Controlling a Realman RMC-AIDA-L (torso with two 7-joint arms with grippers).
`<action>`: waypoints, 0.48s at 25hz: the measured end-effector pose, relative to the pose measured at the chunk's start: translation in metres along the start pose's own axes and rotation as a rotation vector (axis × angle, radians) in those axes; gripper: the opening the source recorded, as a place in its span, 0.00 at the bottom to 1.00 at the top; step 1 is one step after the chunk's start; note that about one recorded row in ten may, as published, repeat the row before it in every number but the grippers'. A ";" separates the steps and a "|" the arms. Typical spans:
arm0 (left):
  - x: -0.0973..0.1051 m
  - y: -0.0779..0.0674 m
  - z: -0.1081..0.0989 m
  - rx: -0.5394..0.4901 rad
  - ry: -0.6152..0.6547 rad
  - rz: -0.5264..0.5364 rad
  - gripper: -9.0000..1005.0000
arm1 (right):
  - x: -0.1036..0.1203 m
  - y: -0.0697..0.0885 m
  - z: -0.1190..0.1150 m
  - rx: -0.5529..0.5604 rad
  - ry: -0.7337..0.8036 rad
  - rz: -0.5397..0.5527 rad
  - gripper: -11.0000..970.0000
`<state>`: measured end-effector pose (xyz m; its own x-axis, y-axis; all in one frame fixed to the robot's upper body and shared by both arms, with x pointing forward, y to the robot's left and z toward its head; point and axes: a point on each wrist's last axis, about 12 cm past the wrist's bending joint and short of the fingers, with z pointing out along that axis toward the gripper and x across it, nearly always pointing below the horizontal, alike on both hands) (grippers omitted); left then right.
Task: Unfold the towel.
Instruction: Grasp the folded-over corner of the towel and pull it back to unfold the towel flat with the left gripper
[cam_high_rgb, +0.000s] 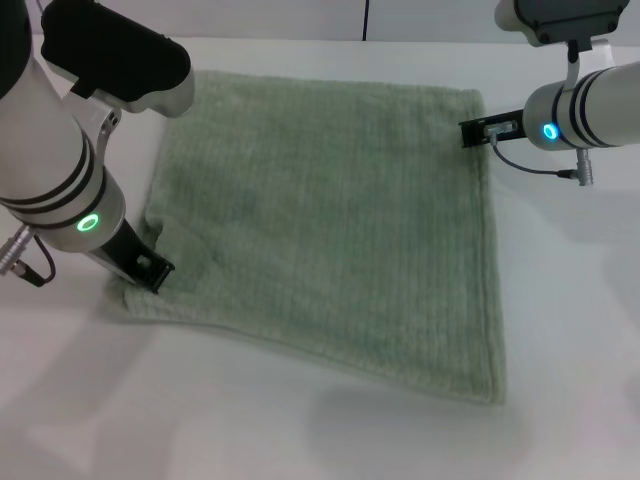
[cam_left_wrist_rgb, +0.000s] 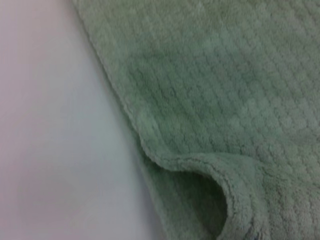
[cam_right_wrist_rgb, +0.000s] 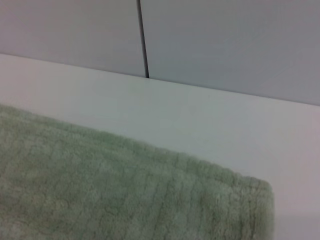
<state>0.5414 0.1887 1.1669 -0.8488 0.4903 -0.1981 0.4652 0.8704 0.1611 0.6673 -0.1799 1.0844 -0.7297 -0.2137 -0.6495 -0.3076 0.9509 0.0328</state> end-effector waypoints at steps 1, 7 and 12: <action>0.001 0.000 0.000 0.001 0.003 -0.003 0.09 | 0.000 0.000 0.000 0.000 0.000 0.000 0.01; 0.011 -0.003 0.003 0.008 0.017 -0.019 0.09 | -0.001 0.000 0.000 -0.001 -0.004 -0.001 0.01; 0.019 -0.008 0.010 0.012 0.030 -0.020 0.09 | -0.001 0.001 0.000 -0.002 -0.005 0.000 0.01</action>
<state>0.5236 0.1915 1.1521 -0.8652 0.4709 -0.1722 0.4504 0.8808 0.1461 0.6679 -0.1792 1.0857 -0.7265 -0.2129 -0.6534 -0.3090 0.9504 0.0339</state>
